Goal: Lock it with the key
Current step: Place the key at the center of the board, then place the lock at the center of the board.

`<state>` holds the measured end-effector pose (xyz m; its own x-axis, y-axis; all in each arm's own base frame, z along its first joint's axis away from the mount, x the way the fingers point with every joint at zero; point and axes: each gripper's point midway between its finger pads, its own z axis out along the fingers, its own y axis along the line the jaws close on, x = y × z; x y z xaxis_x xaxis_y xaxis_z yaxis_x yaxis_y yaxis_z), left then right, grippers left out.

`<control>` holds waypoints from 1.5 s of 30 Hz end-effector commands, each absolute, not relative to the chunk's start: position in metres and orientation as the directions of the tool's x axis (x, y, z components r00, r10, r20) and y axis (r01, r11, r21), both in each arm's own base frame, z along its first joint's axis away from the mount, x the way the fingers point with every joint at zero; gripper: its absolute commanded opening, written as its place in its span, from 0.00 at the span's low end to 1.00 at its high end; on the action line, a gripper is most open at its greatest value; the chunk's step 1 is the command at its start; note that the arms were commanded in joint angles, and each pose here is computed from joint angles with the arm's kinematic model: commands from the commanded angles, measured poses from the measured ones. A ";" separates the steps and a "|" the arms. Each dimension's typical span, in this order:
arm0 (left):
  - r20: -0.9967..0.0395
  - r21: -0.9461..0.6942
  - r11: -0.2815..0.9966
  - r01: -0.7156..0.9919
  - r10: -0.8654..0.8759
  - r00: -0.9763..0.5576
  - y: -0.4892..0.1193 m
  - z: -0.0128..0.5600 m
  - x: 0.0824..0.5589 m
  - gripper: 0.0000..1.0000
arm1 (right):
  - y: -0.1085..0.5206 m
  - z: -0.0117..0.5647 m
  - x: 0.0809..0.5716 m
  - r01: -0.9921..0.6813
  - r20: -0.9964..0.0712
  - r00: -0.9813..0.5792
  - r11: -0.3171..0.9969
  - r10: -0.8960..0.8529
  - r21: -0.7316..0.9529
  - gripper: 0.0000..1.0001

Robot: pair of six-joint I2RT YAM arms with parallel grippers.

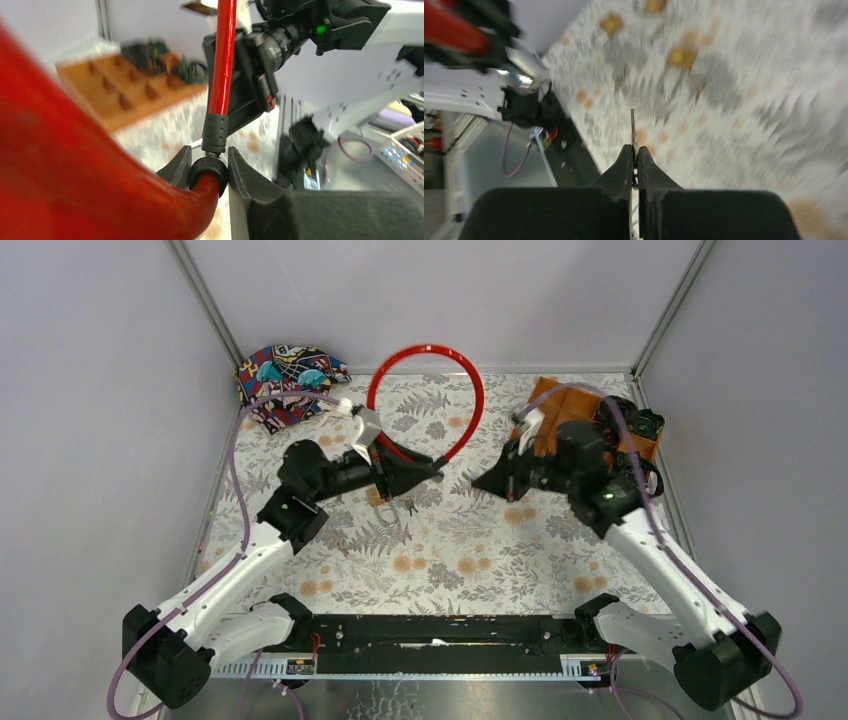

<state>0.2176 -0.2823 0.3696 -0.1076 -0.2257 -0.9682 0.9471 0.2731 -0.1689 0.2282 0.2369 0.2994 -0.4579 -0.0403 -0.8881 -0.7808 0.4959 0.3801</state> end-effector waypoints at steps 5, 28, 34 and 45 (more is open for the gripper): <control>-0.937 -0.345 0.306 0.887 -0.070 -0.341 -0.275 0.267 0.198 0.00 | 0.250 0.117 0.183 -0.261 -0.374 -0.925 0.606 0.066 0.751 0.00; -0.923 -0.378 0.322 0.868 -0.063 -0.379 -0.273 0.245 0.192 0.00 | 0.199 0.138 0.221 -0.361 -0.525 -0.841 0.854 -0.126 0.374 0.99; -0.927 -0.371 0.323 0.871 -0.074 -0.367 -0.273 0.243 0.190 0.00 | 0.219 0.259 0.207 -0.667 -0.840 -0.539 0.639 -0.061 0.382 1.00; -0.940 -0.337 0.280 0.899 -0.052 -0.336 -0.281 0.245 0.178 0.00 | 0.247 0.315 0.286 -0.582 -0.879 -0.433 0.682 0.200 0.442 0.96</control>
<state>0.1790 -0.2750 0.2148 -0.4576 0.0100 -0.8891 0.8415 0.3277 -0.4295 0.2515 0.2353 0.2911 -0.4816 0.1039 -0.8702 -0.6179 0.6639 0.4212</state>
